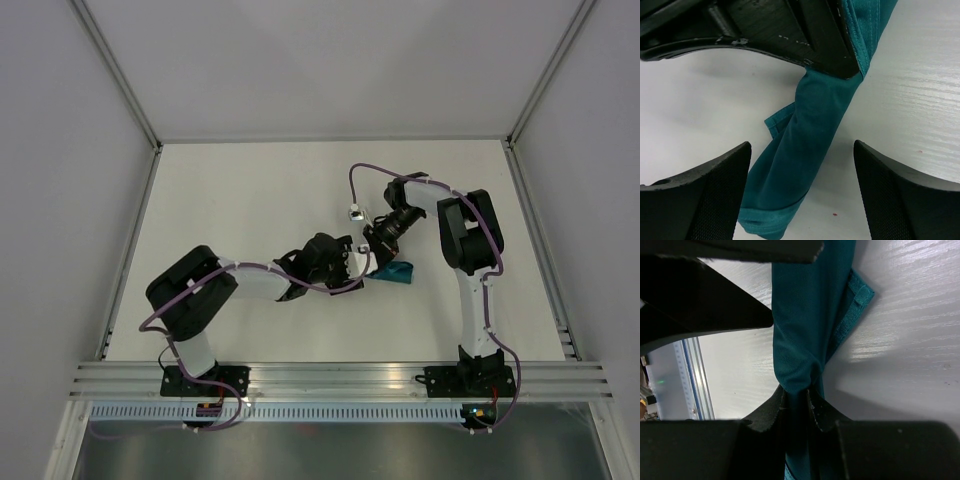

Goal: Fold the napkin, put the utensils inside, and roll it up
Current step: Roll the napkin with the utensil

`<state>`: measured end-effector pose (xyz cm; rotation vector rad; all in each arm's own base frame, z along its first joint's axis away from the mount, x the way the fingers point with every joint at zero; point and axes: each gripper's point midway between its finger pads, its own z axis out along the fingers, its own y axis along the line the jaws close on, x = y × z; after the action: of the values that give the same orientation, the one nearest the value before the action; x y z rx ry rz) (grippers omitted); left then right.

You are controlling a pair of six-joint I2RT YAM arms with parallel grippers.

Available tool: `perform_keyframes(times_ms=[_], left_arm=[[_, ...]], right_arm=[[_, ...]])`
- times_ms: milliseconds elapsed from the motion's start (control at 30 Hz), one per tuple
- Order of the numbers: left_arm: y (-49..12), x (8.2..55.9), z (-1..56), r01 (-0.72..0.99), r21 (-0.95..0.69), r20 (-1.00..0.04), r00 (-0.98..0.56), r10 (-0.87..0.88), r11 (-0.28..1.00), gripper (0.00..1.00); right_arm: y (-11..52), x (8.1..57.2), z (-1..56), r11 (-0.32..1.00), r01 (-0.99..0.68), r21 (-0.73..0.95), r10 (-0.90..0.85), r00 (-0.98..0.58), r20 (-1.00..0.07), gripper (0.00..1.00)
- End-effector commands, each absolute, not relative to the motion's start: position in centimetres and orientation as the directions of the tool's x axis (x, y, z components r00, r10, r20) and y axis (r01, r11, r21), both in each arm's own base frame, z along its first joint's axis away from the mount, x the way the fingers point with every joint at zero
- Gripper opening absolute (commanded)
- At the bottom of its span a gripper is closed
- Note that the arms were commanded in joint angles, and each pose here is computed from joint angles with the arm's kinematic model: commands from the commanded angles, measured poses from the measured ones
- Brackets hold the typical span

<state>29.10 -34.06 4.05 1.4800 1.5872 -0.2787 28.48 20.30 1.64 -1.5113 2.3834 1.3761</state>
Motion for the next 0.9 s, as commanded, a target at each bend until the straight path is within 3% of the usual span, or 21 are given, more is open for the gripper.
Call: perform_keyframes(times_ms=[0,100,200,233,333,433,467,567,767,867], left_arm=[[-35.5,30.3,4.7,0.85,0.496,-0.68,0.253,0.688,0.177,0.87],[-35.6,30.0,3.3,0.861,0.493,-0.641,0.263,0.721,0.124,0.84],[-35.4,29.5,1.9,0.886,0.457,-0.61,0.249,0.752,0.078,0.63],[-35.5,29.3,1.6,0.894,0.443,-0.608,0.247,0.755,0.065,0.43],[-35.4,28.6,0.9,0.915,0.402,-0.598,0.235,0.766,0.034,0.14],[-35.1,27.7,-0.1,0.94,0.342,-0.579,0.209,0.788,0.002,0.02],[-35.3,27.6,0.0,0.943,0.333,-0.582,0.209,0.786,-0.004,0.02],[-35.2,26.5,-0.7,0.97,0.243,-0.573,0.159,0.804,-0.019,0.02],[-34.8,25.3,-1.5,0.996,0.092,-0.56,0.067,0.826,-0.019,0.02],[-34.9,25.0,-1.2,1.0,0.02,-0.571,0.019,0.821,-0.009,0.02]], right_arm=[[18.8,29.4,-1.5,0.138,-0.786,0.603,-0.789,-0.455,-0.413,0.05],[18.7,29.5,-1.5,0.14,-0.789,0.599,-0.791,-0.453,-0.411,0.05],[18.7,29.6,-1.3,0.138,-0.794,0.592,-0.791,-0.448,-0.416,0.05],[18.8,29.7,-1.3,0.136,-0.798,0.588,-0.791,-0.444,-0.42,0.05],[18.8,30.0,-1.0,0.144,-0.809,0.57,-0.787,-0.443,-0.43,0.1],[18.9,30.5,-0.1,0.151,-0.83,0.537,-0.778,-0.435,-0.453,0.23],[19.0,30.8,0.6,0.151,-0.843,0.516,-0.773,-0.426,-0.47,0.34],[19.2,31.5,2.0,0.182,-0.871,0.456,-0.746,-0.424,-0.513,0.53],[18.7,34.7,6.7,0.341,-0.913,0.226,-0.636,-0.401,-0.659,0.68],[17.5,36.2,9.2,0.44,-0.885,0.153,-0.551,-0.401,-0.732,0.69]])
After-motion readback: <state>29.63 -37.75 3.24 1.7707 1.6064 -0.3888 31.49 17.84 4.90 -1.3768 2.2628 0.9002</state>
